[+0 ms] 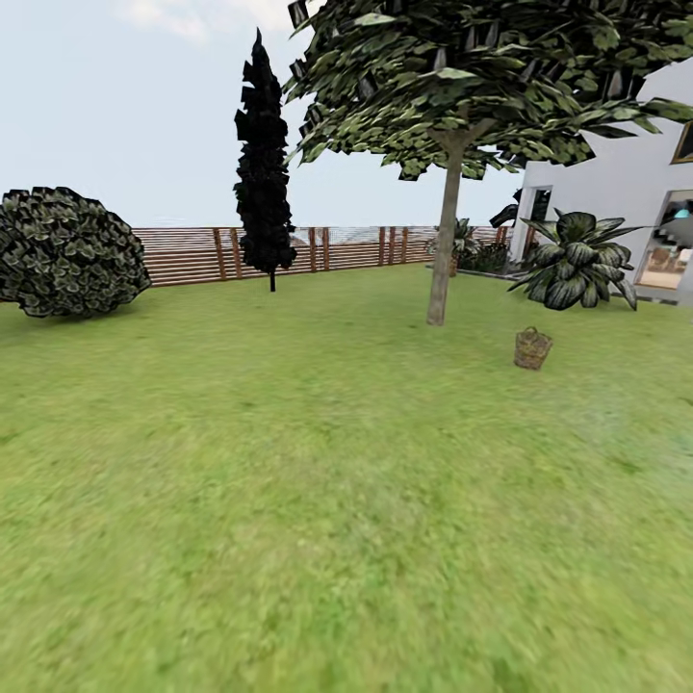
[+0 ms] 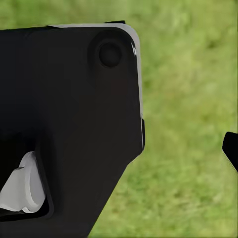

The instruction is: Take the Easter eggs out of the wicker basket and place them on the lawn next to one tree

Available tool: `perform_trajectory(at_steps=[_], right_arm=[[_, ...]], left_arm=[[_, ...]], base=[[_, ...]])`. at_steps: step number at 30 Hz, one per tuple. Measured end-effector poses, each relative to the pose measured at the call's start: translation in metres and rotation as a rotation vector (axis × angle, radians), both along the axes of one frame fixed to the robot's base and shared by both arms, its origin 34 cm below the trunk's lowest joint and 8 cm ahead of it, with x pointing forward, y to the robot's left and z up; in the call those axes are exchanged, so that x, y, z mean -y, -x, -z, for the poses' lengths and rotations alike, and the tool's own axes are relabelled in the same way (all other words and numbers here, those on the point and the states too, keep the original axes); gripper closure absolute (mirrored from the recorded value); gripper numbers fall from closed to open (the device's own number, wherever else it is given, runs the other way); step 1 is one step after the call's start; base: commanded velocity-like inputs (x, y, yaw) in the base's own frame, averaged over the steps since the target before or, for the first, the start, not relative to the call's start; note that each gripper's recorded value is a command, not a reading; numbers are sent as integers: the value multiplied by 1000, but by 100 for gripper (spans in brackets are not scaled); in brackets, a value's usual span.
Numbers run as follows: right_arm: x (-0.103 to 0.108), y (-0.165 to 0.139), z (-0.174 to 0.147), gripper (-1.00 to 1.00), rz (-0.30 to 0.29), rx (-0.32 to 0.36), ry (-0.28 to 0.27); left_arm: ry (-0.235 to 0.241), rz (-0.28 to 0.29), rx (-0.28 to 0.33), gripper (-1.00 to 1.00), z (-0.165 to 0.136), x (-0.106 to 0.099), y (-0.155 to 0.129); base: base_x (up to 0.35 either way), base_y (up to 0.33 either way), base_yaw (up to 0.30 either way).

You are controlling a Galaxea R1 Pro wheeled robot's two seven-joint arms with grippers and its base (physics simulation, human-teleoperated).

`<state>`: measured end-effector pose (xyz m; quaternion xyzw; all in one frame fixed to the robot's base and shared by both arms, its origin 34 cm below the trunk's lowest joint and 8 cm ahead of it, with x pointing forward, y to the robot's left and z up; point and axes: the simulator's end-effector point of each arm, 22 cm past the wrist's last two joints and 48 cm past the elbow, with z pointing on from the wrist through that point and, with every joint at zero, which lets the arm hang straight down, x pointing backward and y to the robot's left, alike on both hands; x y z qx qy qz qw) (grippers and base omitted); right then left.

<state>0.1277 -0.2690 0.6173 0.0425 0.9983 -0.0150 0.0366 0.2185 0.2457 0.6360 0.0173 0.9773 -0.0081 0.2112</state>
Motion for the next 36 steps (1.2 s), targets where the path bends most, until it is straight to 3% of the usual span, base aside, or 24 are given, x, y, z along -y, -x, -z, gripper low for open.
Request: perform_trajectory(at_steps=[36], right_arm=[[1,-2,0,-100,11,5,1]], left_arm=[[0,0,0,-100,0,0,0]], base=[[336,0,0]])
